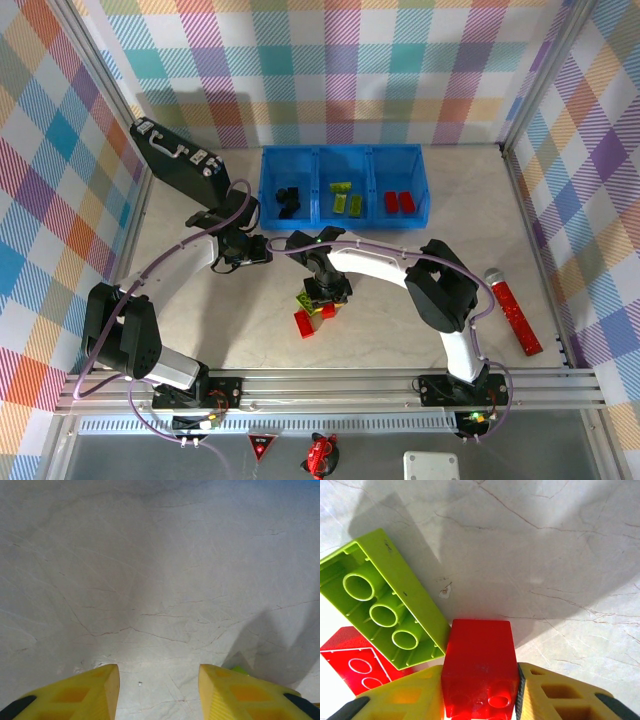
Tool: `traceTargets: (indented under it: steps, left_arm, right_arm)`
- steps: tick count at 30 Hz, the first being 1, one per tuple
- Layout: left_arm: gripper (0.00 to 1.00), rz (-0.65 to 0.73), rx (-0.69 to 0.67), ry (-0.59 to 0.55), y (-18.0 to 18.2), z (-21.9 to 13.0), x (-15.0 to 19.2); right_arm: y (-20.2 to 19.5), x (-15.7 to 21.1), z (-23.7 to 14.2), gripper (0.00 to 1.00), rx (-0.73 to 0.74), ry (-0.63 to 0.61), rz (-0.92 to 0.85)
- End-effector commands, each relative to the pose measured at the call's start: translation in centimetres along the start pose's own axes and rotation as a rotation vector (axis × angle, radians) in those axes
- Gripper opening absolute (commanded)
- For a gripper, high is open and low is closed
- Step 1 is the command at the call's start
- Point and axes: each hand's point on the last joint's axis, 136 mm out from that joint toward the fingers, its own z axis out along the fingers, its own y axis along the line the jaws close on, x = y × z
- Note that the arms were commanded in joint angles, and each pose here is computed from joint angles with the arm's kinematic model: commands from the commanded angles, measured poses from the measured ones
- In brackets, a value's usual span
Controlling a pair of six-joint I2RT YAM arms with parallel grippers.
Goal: Sort the legos into containers by color
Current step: Pick up the lego from the bottom-center of the table.
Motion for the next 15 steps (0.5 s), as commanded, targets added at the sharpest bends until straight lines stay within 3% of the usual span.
traceTargets:
  steps: [1, 15]
  left_arm:
    - [0.46, -0.009, 0.012, 0.009, 0.0, 0.1, 0.1]
    - [0.46, -0.023, 0.045, 0.022, -0.9, 0.3, 0.3]
  right_arm:
    - [0.4, 0.1, -1.0, 0.37, -0.008, -0.009, -0.009]
    - [-1.7, 0.2, -2.4, 0.35, 0.054, -0.052, -0.026]
